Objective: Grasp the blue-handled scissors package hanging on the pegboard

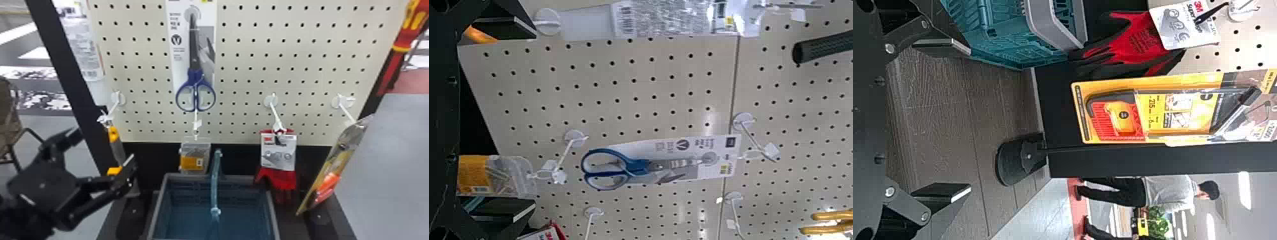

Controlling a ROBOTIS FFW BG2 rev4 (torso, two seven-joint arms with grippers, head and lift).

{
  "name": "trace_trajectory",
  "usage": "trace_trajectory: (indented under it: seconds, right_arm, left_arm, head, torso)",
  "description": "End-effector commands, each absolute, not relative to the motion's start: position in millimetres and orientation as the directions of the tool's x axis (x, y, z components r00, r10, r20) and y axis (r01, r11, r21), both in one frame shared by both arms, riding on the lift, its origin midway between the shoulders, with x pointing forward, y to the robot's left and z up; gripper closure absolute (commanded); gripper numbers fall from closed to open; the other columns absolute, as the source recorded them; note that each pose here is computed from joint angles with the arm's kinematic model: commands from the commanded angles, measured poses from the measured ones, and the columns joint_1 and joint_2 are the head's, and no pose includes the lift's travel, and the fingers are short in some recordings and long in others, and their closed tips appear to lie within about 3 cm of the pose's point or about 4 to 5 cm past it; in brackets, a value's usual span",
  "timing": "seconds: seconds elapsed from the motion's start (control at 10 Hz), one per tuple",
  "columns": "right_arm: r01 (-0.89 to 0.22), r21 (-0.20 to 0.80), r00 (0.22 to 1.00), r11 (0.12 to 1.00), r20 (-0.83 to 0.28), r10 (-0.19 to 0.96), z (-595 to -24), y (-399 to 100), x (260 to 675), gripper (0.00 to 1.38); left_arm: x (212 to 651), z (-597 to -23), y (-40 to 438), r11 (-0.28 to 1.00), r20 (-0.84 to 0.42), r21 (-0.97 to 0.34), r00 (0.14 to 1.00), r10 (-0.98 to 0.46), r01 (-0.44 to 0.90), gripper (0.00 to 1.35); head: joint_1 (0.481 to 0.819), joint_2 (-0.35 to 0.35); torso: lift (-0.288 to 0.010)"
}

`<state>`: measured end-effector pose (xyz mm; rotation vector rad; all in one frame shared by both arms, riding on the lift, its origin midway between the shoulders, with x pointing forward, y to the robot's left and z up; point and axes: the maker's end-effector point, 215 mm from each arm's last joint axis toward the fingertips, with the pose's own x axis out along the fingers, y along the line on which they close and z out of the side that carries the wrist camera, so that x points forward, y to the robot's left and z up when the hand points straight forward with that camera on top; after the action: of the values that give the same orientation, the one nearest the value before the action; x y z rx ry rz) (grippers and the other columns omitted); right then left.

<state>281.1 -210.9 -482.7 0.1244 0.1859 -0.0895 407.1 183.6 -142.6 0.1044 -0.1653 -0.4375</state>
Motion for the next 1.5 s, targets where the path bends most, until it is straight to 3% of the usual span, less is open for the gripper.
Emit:
trace_trajectory:
  seconds: [0.0,0.5,1.4]
  right_arm:
    - [0.100,0.115,0.979,0.988,-0.189,-0.077,-482.5,-210.9,281.3,0.32]
    - [0.085,0.113,0.983,0.990,-0.174,-0.064,-479.8,-208.6,290.1,0.32]
    - [0.085,0.113,0.983,0.990,-0.174,-0.064,-479.8,-208.6,290.1,0.32]
  left_arm:
    - [406.6,-119.8,173.0,0.889,0.151,0.140,0.878,-0.454,0.436,0.11]
    - [421.5,-76.3,137.7,0.815,0.187,0.186,0.794,-0.578,0.550,0.11]
    - [476.3,-83.0,98.0,0.698,0.137,0.196,0.686,-0.715,0.689,0.10]
  head:
    - [0.549,0.000]
    - [0.549,0.000]
    - [0.549,0.000]
  torso:
    - [-0.100]
    - [-0.100]
    - [-0.100]
